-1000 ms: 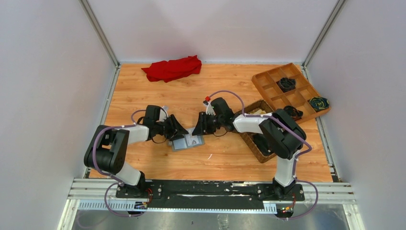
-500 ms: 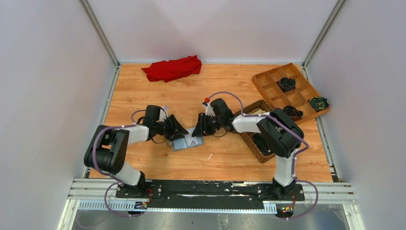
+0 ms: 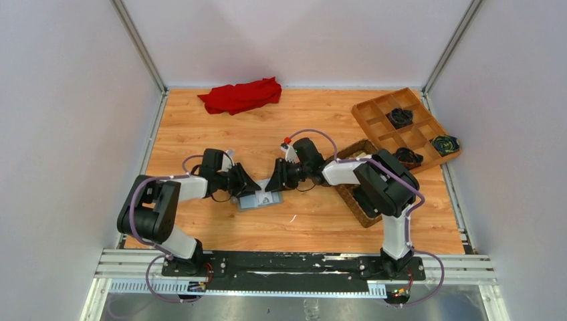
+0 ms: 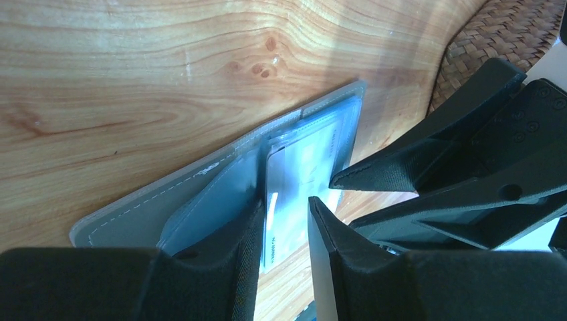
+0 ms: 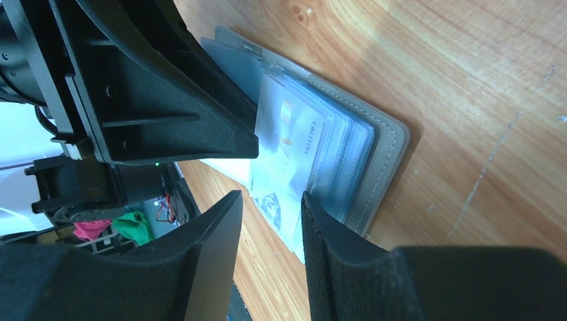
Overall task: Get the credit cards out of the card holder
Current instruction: Remove the credit card from the card holder.
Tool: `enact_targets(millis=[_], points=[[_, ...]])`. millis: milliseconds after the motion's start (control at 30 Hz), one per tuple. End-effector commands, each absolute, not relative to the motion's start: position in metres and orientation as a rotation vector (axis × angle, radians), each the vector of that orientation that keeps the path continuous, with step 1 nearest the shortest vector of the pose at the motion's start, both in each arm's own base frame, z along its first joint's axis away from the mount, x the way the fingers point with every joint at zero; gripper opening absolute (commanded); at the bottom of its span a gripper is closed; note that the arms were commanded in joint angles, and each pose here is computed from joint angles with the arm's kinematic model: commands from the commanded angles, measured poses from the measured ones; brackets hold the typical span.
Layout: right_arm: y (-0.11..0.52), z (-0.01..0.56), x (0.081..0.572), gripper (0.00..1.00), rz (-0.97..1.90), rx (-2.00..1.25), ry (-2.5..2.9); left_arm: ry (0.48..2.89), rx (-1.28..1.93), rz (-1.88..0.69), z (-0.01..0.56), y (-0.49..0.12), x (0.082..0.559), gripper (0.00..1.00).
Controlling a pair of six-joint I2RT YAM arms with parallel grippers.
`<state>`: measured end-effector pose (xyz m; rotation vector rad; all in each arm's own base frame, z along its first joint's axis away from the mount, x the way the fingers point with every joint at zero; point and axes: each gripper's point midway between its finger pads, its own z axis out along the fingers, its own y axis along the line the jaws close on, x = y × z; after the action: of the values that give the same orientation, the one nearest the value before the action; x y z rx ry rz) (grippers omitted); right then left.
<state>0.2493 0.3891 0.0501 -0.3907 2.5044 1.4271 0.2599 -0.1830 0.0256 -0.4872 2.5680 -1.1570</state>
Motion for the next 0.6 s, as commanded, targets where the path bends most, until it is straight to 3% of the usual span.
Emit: enact_targets(millis=[0, 567], points=[[0.391, 0.033, 0.242, 0.42, 1.445, -0.372, 2.554, 2.56, -0.412, -1.175, 0.026, -0.181, 0.254, 0.32], [0.394, 0.026, 0.241, 0.42, 1.539, -0.321, 2.558, 2.522, -0.302, -1.247, 0.038, -0.183, 0.246, 0.27]])
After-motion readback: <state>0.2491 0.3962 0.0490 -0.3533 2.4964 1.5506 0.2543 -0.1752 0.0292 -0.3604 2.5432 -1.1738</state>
